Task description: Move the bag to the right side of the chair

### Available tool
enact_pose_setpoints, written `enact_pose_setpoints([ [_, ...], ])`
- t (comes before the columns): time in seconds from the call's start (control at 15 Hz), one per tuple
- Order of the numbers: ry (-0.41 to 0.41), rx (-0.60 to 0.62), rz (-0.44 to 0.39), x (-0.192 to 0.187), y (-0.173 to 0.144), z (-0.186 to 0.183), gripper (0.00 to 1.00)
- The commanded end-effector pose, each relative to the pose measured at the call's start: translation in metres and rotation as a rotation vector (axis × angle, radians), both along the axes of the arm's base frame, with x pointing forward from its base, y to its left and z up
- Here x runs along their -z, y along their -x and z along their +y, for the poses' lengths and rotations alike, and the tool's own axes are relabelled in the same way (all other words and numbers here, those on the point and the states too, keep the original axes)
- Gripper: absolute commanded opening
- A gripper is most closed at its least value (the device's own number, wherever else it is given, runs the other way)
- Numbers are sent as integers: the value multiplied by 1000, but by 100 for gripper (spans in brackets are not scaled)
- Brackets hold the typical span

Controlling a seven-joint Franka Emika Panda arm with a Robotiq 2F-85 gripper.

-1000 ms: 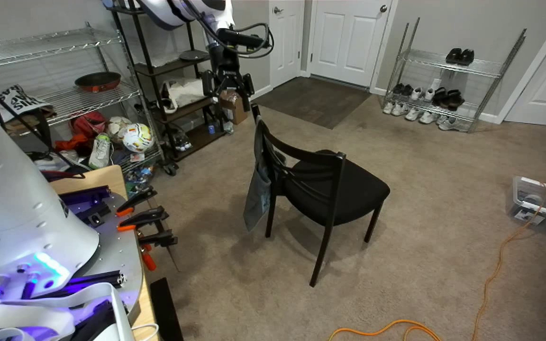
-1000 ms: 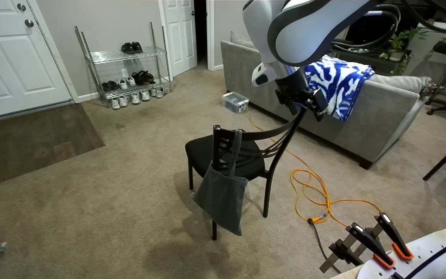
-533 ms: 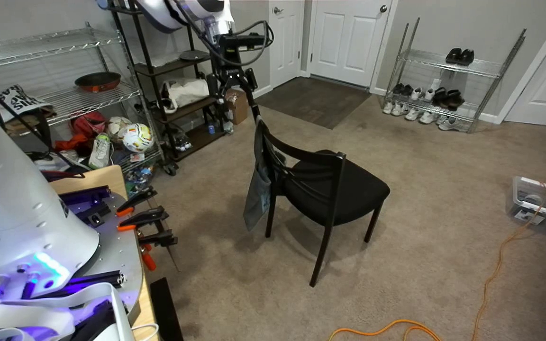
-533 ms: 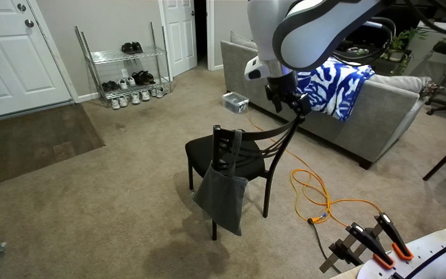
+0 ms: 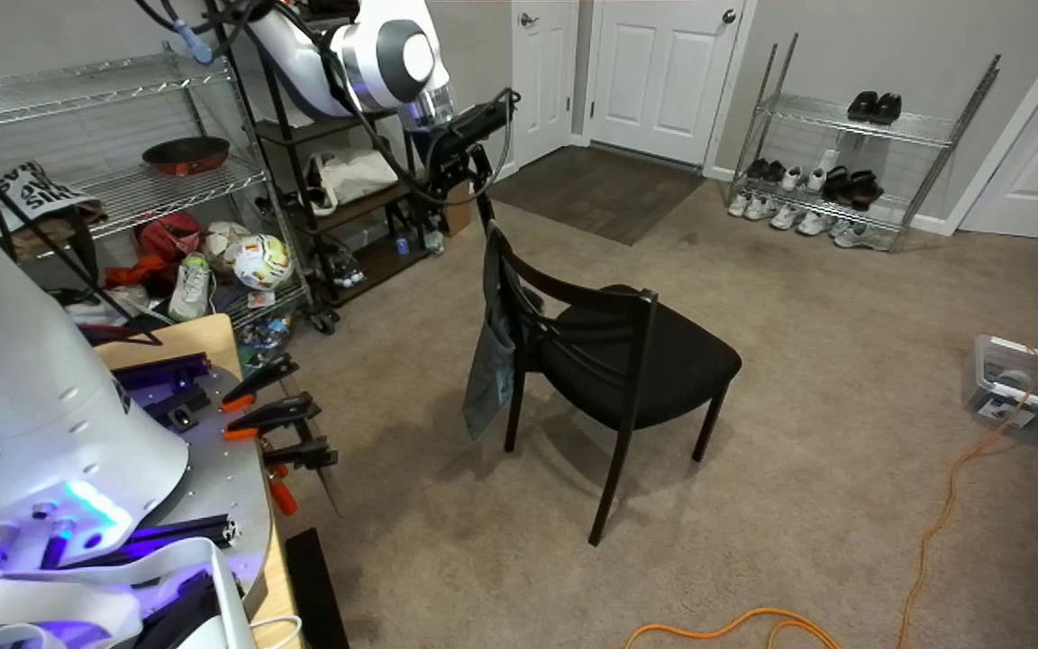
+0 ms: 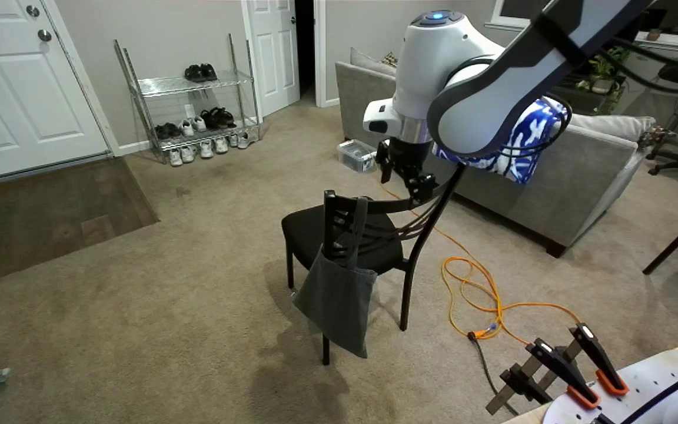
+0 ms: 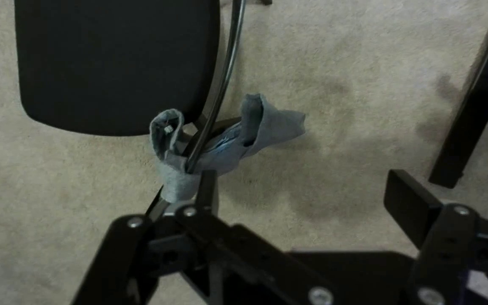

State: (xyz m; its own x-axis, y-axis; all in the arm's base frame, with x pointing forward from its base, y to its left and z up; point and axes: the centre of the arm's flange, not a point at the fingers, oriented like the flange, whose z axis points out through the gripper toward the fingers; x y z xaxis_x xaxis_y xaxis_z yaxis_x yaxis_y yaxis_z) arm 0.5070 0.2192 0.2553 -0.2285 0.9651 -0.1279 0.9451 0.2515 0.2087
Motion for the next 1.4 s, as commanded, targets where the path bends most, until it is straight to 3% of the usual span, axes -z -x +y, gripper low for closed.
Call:
enact_pose_setpoints([
  [0.0, -109, -28, -59, 14, -17, -9, 100],
  [0.6, -317, -22, -64, 43, -42, -6, 100],
  [1.33, -409, 85, -56, 39, -66, -13, 100],
])
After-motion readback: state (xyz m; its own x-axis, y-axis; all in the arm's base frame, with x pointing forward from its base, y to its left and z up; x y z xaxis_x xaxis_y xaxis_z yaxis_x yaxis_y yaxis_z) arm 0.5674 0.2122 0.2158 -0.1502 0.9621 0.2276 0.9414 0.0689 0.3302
